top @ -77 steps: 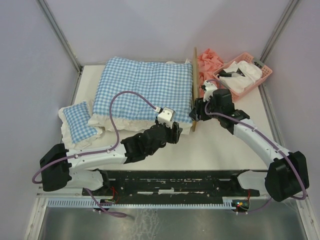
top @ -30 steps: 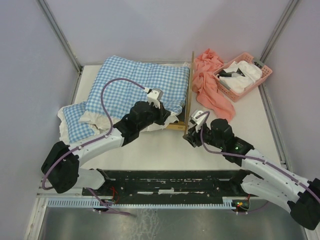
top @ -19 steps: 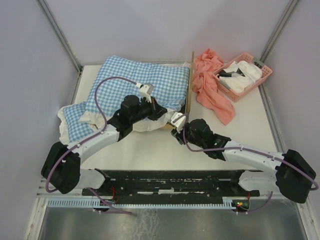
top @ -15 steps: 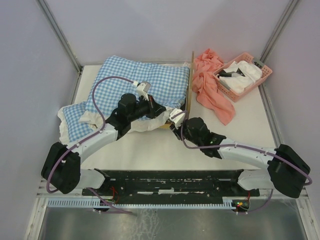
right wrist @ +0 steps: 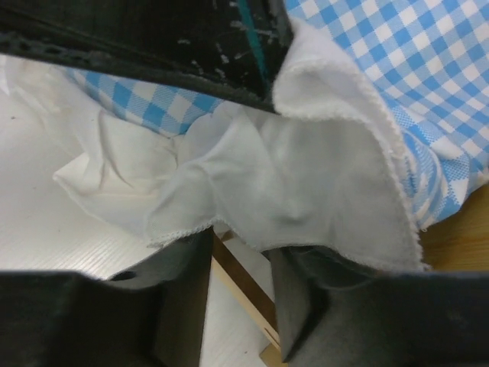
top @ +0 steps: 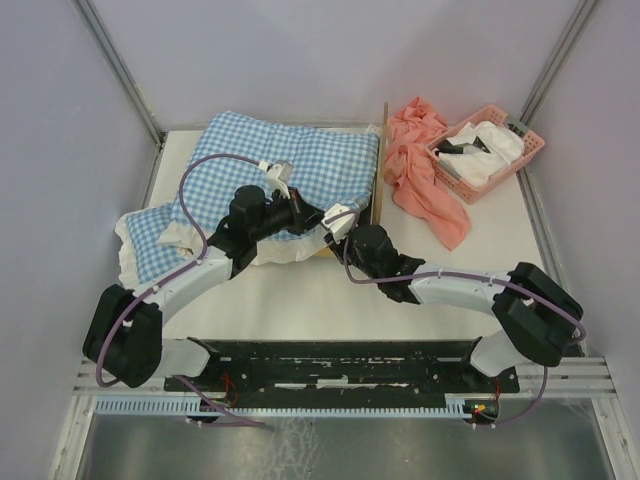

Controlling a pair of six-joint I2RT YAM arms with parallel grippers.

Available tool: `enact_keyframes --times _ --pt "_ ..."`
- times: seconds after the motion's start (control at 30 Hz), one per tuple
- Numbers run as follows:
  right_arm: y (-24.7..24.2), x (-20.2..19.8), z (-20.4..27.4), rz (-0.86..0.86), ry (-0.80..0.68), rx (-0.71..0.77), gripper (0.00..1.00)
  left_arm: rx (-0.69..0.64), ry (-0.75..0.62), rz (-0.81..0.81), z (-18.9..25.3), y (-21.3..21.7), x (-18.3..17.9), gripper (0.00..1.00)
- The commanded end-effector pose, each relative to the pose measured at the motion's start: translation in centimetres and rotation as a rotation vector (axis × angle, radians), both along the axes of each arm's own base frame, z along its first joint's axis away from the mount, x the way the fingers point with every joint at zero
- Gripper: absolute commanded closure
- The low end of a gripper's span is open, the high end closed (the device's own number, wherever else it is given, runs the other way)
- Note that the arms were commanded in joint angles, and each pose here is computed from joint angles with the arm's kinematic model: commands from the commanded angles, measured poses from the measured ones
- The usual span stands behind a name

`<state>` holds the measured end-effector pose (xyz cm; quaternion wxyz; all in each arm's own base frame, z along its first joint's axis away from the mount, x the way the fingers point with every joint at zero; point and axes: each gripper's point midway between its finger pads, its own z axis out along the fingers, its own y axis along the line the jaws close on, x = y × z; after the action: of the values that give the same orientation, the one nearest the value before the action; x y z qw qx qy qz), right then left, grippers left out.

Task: Set up the pet bed
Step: Cross the ropes on the bed frame.

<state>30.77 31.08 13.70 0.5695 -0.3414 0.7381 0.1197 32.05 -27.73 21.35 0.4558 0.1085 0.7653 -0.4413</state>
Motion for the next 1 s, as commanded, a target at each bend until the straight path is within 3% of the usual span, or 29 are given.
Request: enact_keyframes --times 0.0,0.07,0.1,0.33,0.47,0.6,0.83,0.9,0.97 --pt "0.5 1.9 2.8 -0.079 -0.081 0.072 0.71 -0.06 -0.02 0.007 1.6 0.1 0.2 0.97" --pt "0.1 1.7 2.9 -0.085 -0.081 0.073 0.92 -0.057 -0.015 0.013 1.4 0.2 0.3 0.97" --pt "-0.1 1.3 2.9 -0.083 -0.069 0.069 0.97 -0.055 -0.012 0.017 1.2 0.3 0.4 0.97" --pt "-2.3 -2.7 4.8 -0.01 0.073 0.009 0.98 -0.072 0.027 0.026 -0.5 0.2 0.5 0.97" --pt "-1.8 -5.4 4.0 0.08 0.233 -0.02 0.98 -0.083 0.05 0.021 -1.4 -0.1 0.6 0.97" --pt "-0.4 -8.0 3.1 0.151 0.373 0.059 0.97 -0.095 0.06 0.02 -1.8 -0.1 0.4 0.97" --pt "2.2 -8.9 1.3 0.134 0.526 0.249 0.89 -0.112 0.088 0.025 -3.0 -0.1 0.0 0.97" --pt "3.2 -9.1 1.8 0.15 0.556 0.305 0.83 -0.108 0.092 0.031 -3.4 0.0 0.0 0.97" --pt "4.3 -9.4 2.5 0.187 0.574 0.367 0.69 -0.101 0.09 0.039 -3.6 0.1 0.2 0.97"
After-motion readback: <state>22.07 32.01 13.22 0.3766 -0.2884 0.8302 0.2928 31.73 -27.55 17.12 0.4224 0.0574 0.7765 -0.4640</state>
